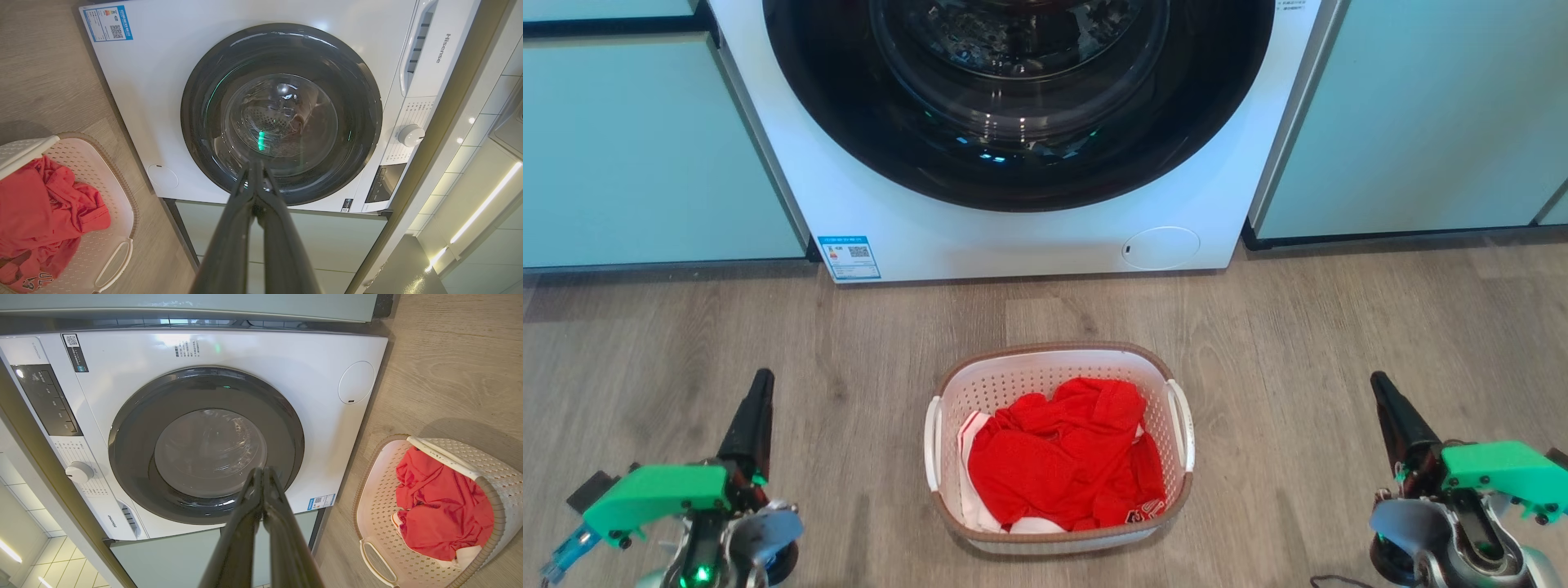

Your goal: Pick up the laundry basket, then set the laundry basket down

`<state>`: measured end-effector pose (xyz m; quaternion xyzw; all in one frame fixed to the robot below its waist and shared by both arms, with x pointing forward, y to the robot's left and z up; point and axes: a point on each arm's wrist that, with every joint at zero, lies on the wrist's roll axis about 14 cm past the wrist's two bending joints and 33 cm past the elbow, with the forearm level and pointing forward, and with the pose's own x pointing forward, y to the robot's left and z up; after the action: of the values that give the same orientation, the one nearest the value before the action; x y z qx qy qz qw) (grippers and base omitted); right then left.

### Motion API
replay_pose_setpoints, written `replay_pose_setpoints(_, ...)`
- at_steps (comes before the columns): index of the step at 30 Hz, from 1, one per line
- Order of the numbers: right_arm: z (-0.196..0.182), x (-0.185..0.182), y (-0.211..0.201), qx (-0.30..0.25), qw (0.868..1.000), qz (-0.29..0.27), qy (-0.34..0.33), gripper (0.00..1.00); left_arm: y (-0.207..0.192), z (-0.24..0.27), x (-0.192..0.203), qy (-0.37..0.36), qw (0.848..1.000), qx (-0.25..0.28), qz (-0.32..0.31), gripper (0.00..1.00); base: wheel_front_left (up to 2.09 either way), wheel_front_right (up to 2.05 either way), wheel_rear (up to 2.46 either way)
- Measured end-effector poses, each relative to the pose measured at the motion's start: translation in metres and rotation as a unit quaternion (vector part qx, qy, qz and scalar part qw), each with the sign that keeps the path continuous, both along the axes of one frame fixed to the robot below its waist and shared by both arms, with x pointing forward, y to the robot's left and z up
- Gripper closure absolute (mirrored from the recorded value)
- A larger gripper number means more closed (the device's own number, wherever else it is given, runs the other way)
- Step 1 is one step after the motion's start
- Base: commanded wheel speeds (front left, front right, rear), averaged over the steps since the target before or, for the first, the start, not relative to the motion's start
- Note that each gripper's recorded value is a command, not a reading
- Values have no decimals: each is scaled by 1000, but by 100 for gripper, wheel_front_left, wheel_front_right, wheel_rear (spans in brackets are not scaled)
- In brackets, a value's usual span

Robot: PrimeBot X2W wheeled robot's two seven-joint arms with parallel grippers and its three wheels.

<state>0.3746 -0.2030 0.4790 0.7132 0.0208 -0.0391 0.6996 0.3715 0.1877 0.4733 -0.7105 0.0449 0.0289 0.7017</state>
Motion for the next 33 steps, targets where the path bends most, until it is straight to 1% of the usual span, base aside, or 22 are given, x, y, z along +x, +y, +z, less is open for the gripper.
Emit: replay_pose_setpoints(33, 0, 0, -2, 0, 1000, -1, 0, 100, -1, 0, 0, 0, 1000, -2, -2, 100, 0, 0, 0)
